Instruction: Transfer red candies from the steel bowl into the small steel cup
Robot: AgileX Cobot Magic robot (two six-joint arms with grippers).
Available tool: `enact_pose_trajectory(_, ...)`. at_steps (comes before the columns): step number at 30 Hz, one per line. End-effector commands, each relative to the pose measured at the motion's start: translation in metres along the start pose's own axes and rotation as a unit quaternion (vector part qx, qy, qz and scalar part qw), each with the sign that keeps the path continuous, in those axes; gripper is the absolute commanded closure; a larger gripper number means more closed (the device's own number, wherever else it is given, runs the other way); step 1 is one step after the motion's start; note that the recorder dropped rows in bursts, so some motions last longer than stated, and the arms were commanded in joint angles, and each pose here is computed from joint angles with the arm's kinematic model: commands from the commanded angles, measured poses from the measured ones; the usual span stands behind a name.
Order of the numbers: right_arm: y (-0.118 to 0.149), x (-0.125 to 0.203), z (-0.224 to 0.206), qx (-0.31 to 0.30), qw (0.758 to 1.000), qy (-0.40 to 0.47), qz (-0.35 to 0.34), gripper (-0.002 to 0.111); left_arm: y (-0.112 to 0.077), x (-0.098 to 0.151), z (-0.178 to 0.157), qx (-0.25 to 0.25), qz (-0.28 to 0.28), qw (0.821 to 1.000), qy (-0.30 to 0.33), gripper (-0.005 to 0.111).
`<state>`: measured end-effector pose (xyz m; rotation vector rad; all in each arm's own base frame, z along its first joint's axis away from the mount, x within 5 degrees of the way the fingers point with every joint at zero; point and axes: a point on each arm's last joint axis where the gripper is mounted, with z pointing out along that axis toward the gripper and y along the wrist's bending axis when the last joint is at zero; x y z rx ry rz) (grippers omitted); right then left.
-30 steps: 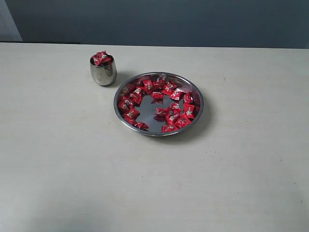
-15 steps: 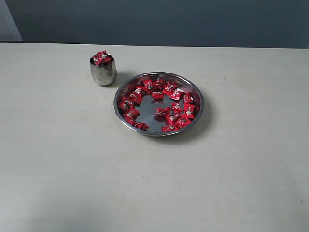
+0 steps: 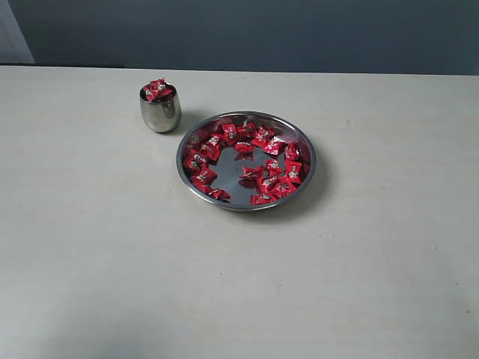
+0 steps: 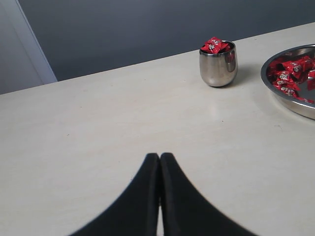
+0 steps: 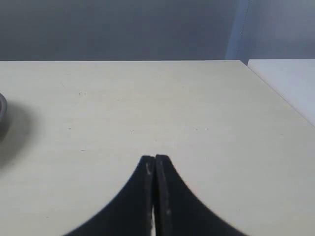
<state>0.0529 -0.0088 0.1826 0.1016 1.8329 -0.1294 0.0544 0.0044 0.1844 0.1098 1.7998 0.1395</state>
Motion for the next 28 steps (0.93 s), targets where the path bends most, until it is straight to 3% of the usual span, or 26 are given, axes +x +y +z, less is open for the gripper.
enact_pose_trajectory(1,-0.0003,-0.0006,-0.0001,0.003,1.0,-0.009,-0.004,0.109,0.0001,-0.0011,-0.0004,0.0,-0.002,1.0,-0.006,0.106)
enact_pose_trajectory(28,0.0005,-0.0006,-0.0001,-0.002,1.0,-0.009,0.008,0.109,0.0001,-0.0011,-0.0004,0.0,-0.002,1.0,-0.006,0.106)
